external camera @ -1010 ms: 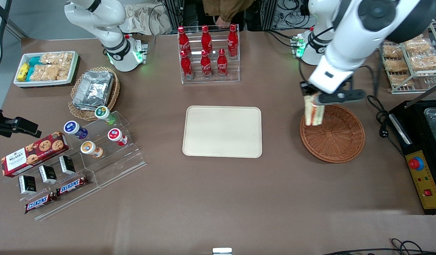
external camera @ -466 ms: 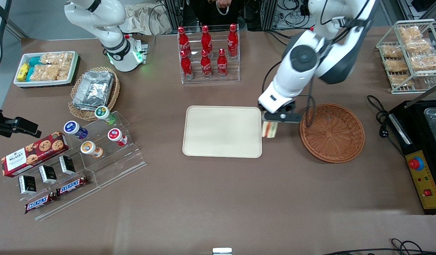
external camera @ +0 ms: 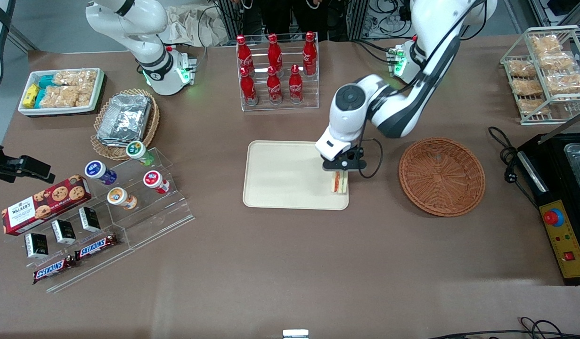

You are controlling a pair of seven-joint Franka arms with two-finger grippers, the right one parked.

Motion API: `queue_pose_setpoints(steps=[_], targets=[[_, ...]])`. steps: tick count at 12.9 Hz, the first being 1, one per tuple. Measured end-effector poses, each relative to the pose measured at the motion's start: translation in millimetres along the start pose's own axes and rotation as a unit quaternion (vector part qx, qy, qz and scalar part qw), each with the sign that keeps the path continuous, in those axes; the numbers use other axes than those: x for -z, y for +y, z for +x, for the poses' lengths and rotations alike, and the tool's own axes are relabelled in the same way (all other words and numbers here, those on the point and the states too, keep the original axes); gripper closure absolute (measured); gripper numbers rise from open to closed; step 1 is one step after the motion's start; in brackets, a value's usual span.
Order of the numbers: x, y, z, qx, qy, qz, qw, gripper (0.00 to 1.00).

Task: Place sandwich from basket to tray
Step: 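Lower the sandwich onto the tray and open the left gripper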

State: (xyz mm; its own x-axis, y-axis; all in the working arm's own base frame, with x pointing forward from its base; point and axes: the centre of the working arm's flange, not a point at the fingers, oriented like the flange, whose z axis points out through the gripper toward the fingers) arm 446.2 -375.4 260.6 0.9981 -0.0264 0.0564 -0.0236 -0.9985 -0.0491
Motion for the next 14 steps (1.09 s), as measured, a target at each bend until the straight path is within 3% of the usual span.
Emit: queue_pose_setpoints(steps=[6, 7, 14], targets=[[-35, 6, 1, -0.011, -0.002, -0.008, 0.9999, 0.79], [-34, 6, 1, -0.012, -0.002, -0.008, 0.9999, 0.74], [-30, 10, 9, -0.009, 0.005, -0.014, 0.9998, 0.01]])
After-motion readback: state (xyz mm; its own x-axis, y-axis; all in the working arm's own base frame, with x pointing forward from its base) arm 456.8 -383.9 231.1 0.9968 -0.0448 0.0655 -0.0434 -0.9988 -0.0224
